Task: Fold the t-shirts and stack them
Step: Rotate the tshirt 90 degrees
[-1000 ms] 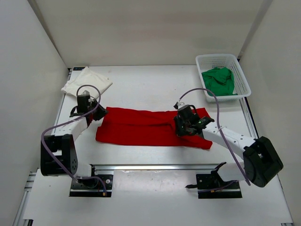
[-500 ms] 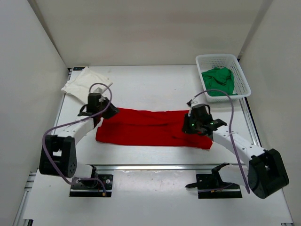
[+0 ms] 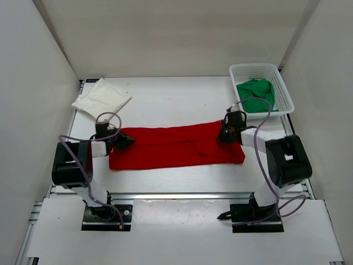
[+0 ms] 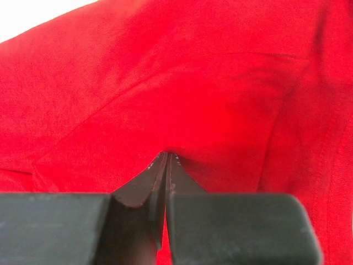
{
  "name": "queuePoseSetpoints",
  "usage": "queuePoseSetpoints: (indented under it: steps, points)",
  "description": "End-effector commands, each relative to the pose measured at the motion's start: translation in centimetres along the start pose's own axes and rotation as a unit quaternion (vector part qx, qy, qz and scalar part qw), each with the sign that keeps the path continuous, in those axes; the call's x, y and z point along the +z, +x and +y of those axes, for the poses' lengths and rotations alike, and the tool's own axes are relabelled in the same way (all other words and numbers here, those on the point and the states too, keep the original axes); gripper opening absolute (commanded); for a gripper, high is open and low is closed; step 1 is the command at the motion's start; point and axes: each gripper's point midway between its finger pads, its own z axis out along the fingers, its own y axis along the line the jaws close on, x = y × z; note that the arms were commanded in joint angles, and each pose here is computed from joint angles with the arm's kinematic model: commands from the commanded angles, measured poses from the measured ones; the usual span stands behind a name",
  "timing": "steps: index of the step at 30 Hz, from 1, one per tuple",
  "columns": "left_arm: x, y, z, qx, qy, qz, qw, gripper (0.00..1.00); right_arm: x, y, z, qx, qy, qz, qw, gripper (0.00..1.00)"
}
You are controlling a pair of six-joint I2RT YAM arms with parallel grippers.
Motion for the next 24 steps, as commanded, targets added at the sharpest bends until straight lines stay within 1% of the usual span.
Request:
queuePoseSetpoints:
  steps: [1, 2, 3, 4, 5, 6, 7, 8, 9, 10, 11, 12, 13, 14, 15, 16, 17, 18, 19, 20, 21, 22, 23, 24]
  points:
    - [-2.1, -1.4, 4.0, -0.091, -0.004, -0.033, 0.995, 0.22, 2.3, -2.9, 2.1, -0.003, -0.018, -0.002, 1.000, 0.01]
    - [-2.4, -2.1, 4.2, -0.096, -0.005, -0.045, 0.994, 0.22, 3.5, -2.1, 1.8, -0.003, -0.014, 0.024, 1.000, 0.00]
    - [-3.1, -2.4, 3.9, -0.095, -0.003, -0.052, 0.994, 0.22, 3.9, -4.1, 3.2, -0.006, -0.029, 0.019, 0.999, 0.00]
    - [-3.5, -3.0, 2.9, -0.085, 0.006, -0.062, 0.994, 0.23, 5.3, -5.0, 4.0, -0.009, -0.036, 0.030, 0.999, 0.00]
    - [-3.9, -3.4, 2.2, -0.077, 0.013, -0.068, 0.995, 0.24, 7.1, -4.6, 3.8, -0.015, -0.031, 0.050, 0.998, 0.00]
    - [-4.6, -3.9, 0.7, -0.065, 0.030, -0.077, 0.994, 0.25, 8.7, -5.7, 4.5, -0.022, -0.037, 0.062, 0.997, 0.00]
    - [-5.3, -4.1, -0.4, -0.053, 0.038, -0.082, 0.994, 0.26, 9.4, -7.1, 5.2, -0.023, -0.044, 0.058, 0.997, 0.00]
    - [-5.7, -4.4, -1.3, -0.036, 0.042, -0.086, 0.995, 0.28, 11.0, -8.8, 6.2, -0.030, -0.050, 0.061, 0.996, 0.00]
    - [-6.3, -4.3, -2.6, -0.012, 0.053, -0.091, 0.994, 0.27, 12.6, -10.7, 7.1, -0.034, -0.055, 0.062, 0.996, 0.00]
    - [-7.0, -4.3, -3.6, 0.002, 0.060, -0.095, 0.994, 0.28, 11.7, -15.5, 9.2, -0.039, -0.073, 0.029, 0.996, 0.00]
    - [-7.8, -4.4, -4.2, 0.018, 0.063, -0.103, 0.993, 0.30, 12.8, -19.2, 10.6, -0.055, -0.085, -0.003, 0.995, 0.00]
    - [-7.9, -4.0, -4.4, 0.038, 0.063, -0.099, 0.992, 0.32, 15.0, -17.7, 9.6, -0.057, -0.073, 0.036, 0.995, 0.00]
    - [-8.3, -3.5, -4.6, 0.052, 0.059, -0.097, 0.992, 0.32, 12.1, -23.4, 12.3, -0.067, -0.102, -0.025, 0.992, 0.02]
    - [-8.5, -2.6, -4.4, 0.061, 0.054, -0.089, 0.993, 0.32, 13.7, -23.9, 12.7, -0.066, -0.127, -0.036, 0.989, 0.04]
    - [-8.5, -2.0, -3.7, 0.071, 0.046, -0.086, 0.993, 0.32, 10.9, -26.2, 13.3, -0.052, -0.150, -0.060, 0.985, 0.06]
    - [-8.6, -1.3, -4.0, 0.082, 0.053, -0.081, 0.992, 0.33, 9.0, -26.9, 14.1, -0.055, -0.174, -0.071, 0.981, 0.10]
    - [-8.6, -0.4, -3.6, 0.088, 0.051, -0.070, 0.992, 0.31, 8.1, -27.2, 14.2, -0.062, -0.176, -0.078, 0.979, 0.12]
    - [-8.4, 0.9, -3.6, 0.112, 0.055, -0.053, 0.991, 0.30, 5.5, -28.0, 14.9, -0.084, -0.170, -0.097, 0.977, 0.17]
    - [-8.3, 2.2, -4.1, 0.133, 0.065, -0.033, 0.988, 0.31, 4.6, -27.6, 15.3, -0.105, -0.154, -0.098, 0.978, 0.23]
    - [-8.1, 3.6, -4.0, 0.162, 0.056, -0.014, 0.985, 0.33, 2.3, -28.0, 15.7, -0.118, -0.148, -0.108, 0.976, 0.29]
    - [-8.1, 4.2, -4.5, 0.194, 0.052, 0.000, 0.980, 0.33, -0.5, -28.5, 17.0, -0.133, -0.152, -0.126, 0.971, 0.31]
    - [-8.1, 5.0, -5.9, 0.235, 0.064, 0.013, 0.970, 0.31, -2.4, -27.6, 18.0, -0.144, -0.154, -0.123, 0.970, 0.32]
    - [-7.9, 6.5, -5.7, 0.256, 0.049, 0.038, 0.965, 0.29, -1.7, -25.7, 17.0, -0.142, -0.140, -0.094, 0.975, 0.32]
    - [-8.1, 6.5, -6.5, 0.268, 0.044, 0.035, 0.962, 0.22, -4.5, -25.5, 18.2, -0.154, -0.147, -0.107, 0.971, 0.33]
